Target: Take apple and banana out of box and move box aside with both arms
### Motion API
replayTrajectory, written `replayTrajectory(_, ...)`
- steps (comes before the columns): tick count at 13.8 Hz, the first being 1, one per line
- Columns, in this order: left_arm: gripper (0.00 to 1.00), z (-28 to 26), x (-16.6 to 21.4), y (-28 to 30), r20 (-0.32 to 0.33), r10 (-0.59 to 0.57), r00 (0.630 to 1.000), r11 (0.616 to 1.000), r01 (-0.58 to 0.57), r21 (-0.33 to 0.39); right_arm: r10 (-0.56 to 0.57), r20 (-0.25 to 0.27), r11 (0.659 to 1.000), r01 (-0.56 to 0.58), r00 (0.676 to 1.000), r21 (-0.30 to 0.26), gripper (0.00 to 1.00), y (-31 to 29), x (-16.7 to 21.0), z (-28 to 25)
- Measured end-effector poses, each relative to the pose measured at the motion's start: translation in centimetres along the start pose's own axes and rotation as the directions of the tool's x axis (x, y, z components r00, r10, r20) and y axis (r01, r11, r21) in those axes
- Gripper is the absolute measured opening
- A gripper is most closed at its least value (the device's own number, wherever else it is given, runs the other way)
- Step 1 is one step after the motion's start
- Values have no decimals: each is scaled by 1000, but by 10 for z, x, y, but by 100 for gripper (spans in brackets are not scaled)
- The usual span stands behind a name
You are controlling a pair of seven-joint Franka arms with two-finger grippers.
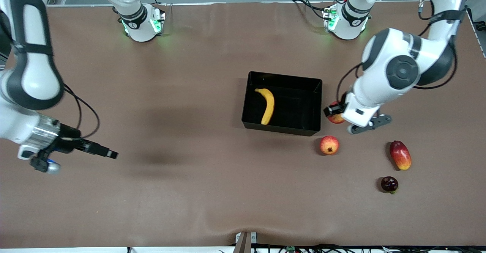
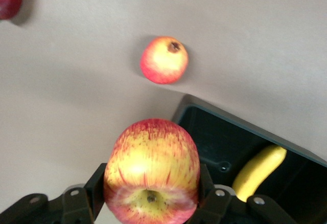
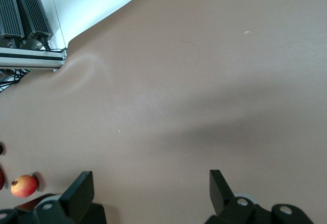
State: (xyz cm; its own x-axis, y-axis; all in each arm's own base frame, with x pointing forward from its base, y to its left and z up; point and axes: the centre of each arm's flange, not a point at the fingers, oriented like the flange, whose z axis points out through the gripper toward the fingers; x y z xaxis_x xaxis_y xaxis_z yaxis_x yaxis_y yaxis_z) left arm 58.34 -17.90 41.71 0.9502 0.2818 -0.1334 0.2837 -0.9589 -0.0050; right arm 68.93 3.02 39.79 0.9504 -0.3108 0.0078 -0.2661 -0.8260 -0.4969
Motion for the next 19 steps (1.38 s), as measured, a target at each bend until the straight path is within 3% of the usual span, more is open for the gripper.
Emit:
replayTrajectory(3, 72, 9, 38, -45, 2, 52, 999, 999, -52, 16, 52, -26, 997, -51, 998, 63, 100, -16, -9, 51)
replayTrajectory(6, 72, 28, 76, -85, 4, 82, 997, 995, -82, 57, 117, -87, 992, -112, 989, 60, 100, -12, -35, 118)
replayTrajectory(11, 72, 88, 116, -108, 25, 75, 997, 995, -76, 69, 122, -75, 991, -118, 990, 59, 100, -23, -58, 149)
replayTrajectory(16, 72, 160, 137, -145, 108, 28, 994, 998, -34, 56, -32, 34, 998, 30, 999, 59, 100, -14, -65, 156)
replayTrajectory(19, 72, 183, 141, -158, 138, 8, 990, 999, -15, 47, -107, 189, 990, 88, 976, 110, 100, 20, -66, 150)
